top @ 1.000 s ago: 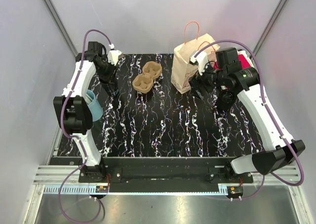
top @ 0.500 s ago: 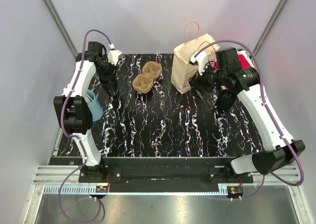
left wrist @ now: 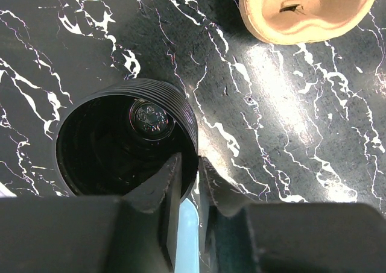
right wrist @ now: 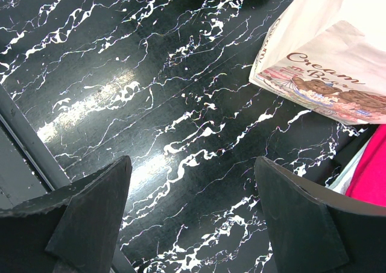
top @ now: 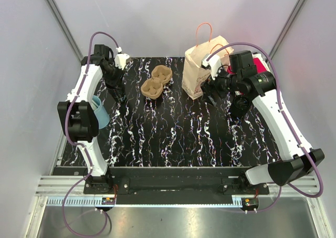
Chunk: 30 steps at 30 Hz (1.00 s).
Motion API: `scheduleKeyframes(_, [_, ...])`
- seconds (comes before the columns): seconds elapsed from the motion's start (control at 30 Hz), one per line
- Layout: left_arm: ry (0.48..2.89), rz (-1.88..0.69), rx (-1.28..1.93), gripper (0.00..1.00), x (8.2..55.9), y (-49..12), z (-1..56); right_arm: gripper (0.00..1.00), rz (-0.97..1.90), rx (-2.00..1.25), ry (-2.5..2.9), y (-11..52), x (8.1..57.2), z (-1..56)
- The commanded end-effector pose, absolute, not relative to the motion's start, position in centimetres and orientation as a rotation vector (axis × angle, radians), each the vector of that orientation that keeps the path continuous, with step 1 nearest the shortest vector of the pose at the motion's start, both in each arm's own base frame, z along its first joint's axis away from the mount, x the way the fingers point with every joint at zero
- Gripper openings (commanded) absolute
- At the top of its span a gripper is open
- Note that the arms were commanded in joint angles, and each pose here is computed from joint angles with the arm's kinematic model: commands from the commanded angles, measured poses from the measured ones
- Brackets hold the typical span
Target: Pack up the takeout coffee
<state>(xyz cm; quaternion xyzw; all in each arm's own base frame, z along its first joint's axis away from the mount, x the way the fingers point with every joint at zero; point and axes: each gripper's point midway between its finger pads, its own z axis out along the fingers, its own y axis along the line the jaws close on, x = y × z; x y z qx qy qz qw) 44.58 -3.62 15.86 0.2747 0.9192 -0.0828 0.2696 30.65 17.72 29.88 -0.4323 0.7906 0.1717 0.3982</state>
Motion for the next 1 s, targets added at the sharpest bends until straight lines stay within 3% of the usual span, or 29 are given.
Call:
scheduleKeyframes(0.0, [2.415,-0.172,0.728,0.15,46.0,-3.1,17.4,0.88,0.425,-1.085,1.942,17.9,30.6,31.5])
scheduleKeyframes(0.23, [2.405,-0.165,0.719,0.0,46.2,-3.1,17.8,0.89,0.426,-1.085,1.938,18.0,30.6,31.6])
scheduleKeyframes(0.97, [2.329,-0.132,0.7,0.0,46.1,-3.1,21.9,0.89,0.428,-1.096,1.936,18.3,30.7,31.7])
